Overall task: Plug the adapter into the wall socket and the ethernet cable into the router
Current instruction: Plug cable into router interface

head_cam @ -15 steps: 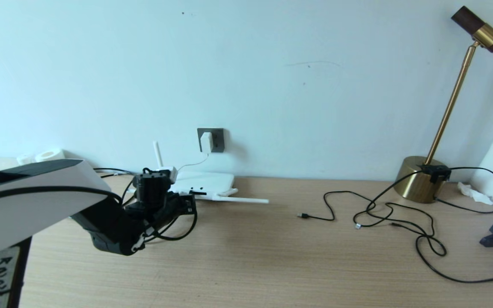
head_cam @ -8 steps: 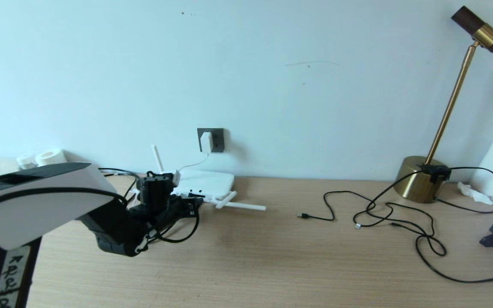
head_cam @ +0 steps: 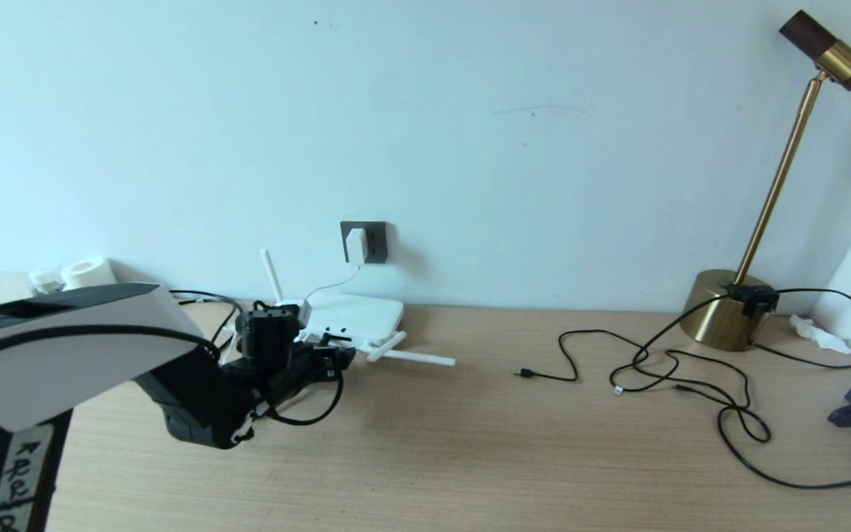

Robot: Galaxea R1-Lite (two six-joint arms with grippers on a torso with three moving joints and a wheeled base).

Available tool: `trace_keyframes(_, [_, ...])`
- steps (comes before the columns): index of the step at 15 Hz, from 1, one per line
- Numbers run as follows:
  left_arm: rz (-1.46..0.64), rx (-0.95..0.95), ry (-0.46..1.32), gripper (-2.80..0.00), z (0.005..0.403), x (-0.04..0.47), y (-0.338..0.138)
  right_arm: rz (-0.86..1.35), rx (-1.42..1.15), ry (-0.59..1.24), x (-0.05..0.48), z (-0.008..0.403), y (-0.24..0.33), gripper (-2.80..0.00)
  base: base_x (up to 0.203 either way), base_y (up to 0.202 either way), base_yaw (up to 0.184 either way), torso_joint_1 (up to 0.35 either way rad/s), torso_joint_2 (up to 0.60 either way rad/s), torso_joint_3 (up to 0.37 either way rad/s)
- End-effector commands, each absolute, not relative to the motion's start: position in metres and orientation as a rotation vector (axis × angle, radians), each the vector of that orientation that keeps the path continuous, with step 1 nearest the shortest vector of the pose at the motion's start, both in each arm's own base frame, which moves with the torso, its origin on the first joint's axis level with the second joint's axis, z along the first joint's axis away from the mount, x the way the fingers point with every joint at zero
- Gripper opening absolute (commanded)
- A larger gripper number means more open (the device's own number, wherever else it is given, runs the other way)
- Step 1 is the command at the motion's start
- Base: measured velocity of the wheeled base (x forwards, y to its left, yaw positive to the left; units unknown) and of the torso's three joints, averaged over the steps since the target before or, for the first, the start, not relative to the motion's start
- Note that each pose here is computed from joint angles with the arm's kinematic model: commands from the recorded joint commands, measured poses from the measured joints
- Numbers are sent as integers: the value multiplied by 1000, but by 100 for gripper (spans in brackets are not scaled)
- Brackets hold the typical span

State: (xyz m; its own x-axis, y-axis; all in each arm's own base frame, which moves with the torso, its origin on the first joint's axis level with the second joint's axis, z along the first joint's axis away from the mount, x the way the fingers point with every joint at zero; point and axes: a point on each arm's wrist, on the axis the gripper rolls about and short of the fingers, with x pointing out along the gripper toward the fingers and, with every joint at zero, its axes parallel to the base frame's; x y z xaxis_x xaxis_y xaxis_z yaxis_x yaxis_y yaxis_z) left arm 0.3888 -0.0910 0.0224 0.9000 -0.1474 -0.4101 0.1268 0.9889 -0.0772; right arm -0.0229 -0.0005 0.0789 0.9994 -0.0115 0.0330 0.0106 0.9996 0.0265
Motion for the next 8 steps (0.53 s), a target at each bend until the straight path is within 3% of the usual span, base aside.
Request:
trace_keyframes(1, [-166,-49,407,0,43,370,-95,-10,26,-23,-22,76,-1,0,0,0,0,0,0,0])
trace_keyframes(4, [-222,-46,370,0,80,326,-102,-10,26,-23,-22,76,-1,0,0,0,0,0,0,0])
trace_keyframes(5, [-245,-42,355,-280,92,309,-104,-10,26,-23,-22,76,-1,0,0,0,0,0,0,0])
trace_keyframes(8, [-296,-43,275,-280,127,265,-103,-10,26,-23,-22,76,-1,0,0,0,0,0,0,0])
